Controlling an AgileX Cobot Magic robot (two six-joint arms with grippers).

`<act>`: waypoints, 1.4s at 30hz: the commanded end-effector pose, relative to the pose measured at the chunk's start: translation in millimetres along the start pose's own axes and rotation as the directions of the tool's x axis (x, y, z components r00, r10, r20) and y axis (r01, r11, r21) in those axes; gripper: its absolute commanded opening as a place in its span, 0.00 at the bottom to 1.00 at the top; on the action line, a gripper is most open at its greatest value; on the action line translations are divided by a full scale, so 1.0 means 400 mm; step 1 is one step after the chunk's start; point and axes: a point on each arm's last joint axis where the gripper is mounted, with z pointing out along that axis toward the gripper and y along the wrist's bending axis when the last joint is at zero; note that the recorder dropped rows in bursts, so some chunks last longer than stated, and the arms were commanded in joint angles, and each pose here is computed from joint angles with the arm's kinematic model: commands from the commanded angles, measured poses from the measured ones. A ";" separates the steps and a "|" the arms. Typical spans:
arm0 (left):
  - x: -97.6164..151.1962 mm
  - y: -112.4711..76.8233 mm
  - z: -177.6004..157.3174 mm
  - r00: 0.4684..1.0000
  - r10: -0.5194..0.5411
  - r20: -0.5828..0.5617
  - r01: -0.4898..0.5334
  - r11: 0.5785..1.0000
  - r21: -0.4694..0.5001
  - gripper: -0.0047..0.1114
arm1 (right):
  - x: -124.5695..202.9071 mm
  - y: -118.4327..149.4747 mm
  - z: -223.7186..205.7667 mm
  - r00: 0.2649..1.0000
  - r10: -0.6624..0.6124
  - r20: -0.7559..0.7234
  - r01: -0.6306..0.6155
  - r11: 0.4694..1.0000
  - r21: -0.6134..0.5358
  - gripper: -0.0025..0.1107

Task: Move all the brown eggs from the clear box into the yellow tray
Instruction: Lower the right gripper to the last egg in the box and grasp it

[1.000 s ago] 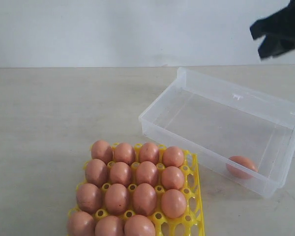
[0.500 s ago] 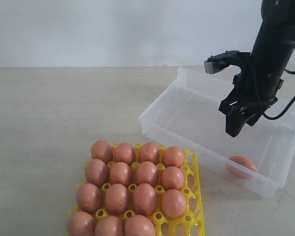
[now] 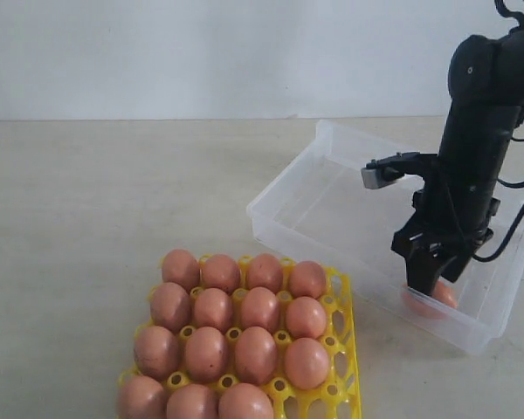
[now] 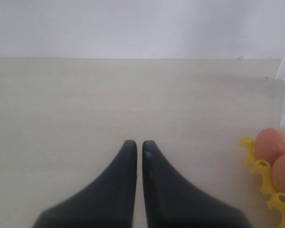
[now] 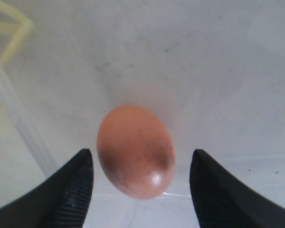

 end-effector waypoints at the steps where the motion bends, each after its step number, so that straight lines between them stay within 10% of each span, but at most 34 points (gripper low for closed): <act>1: -0.004 -0.001 -0.001 1.000 -0.010 0.015 0.010 1.000 0.005 0.08 | 0.021 0.006 0.023 0.999 -0.024 -0.044 0.023 0.999 -0.023 0.49; 25: -0.004 -0.001 -0.001 1.000 -0.010 0.015 0.010 1.000 0.005 0.08 | 0.006 0.009 0.061 0.998 -0.053 -0.044 0.048 0.994 -0.102 0.48; 36: -0.004 -0.001 -0.001 1.000 -0.010 0.015 0.010 1.000 0.005 0.08 | 0.003 0.001 0.062 0.996 -0.087 -0.033 0.085 0.994 -0.071 0.02; 42: -0.004 -0.001 -0.001 1.000 -0.010 0.015 0.010 1.000 0.005 0.08 | -0.018 -0.003 0.028 0.992 -0.066 0.111 0.065 0.998 0.010 0.02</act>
